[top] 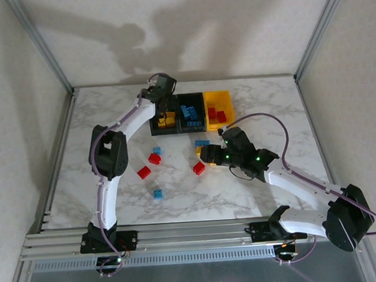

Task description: Sort the legos into containers by color

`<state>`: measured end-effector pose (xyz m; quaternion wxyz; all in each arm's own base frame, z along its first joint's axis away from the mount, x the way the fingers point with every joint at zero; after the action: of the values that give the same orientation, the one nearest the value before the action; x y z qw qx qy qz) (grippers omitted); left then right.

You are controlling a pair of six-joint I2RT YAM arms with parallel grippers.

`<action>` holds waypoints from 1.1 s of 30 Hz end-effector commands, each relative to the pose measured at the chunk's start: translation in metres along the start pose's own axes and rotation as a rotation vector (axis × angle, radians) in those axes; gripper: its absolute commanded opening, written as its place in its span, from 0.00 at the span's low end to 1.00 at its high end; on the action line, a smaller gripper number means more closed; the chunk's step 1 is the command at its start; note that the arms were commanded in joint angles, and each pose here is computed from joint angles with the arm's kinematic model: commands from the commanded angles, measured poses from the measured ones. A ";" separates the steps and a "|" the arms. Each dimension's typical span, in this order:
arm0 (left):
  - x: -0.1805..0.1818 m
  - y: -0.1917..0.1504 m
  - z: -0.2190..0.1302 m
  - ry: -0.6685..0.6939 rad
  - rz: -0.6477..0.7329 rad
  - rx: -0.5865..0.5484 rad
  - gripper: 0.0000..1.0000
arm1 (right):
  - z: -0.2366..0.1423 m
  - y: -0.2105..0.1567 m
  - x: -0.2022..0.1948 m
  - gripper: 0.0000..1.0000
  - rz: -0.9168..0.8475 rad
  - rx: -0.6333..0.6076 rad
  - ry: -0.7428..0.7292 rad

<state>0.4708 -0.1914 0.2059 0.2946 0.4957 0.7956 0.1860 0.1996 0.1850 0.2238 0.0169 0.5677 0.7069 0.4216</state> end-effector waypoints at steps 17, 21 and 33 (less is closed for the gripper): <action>0.061 -0.111 -0.156 -0.340 -0.010 0.114 0.58 | -0.010 0.010 -0.006 0.62 0.055 0.036 -0.237; 0.072 -0.134 -0.165 -0.372 -0.013 0.136 0.59 | -0.007 0.010 -0.006 0.62 0.057 0.041 -0.237; 0.040 -0.174 -0.162 -0.406 0.092 0.211 0.59 | -0.021 -0.012 -0.025 0.61 0.136 0.056 -0.272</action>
<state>0.2289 -0.2175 0.2134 0.3810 0.5833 0.7170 0.0213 0.1971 0.1665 0.2241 0.0645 0.6428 0.6837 0.3394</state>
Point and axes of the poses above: each hand's point on the last joint's axis, 136 mm out from that joint toward the fingers, its own z axis out along the fingers, its own x axis along the line the jaws close on, y = z × x, the point moved 10 cm from there along -z, back along the fingers, and after that the axes turned 10 degrees about -z, right-handed, at the moved point
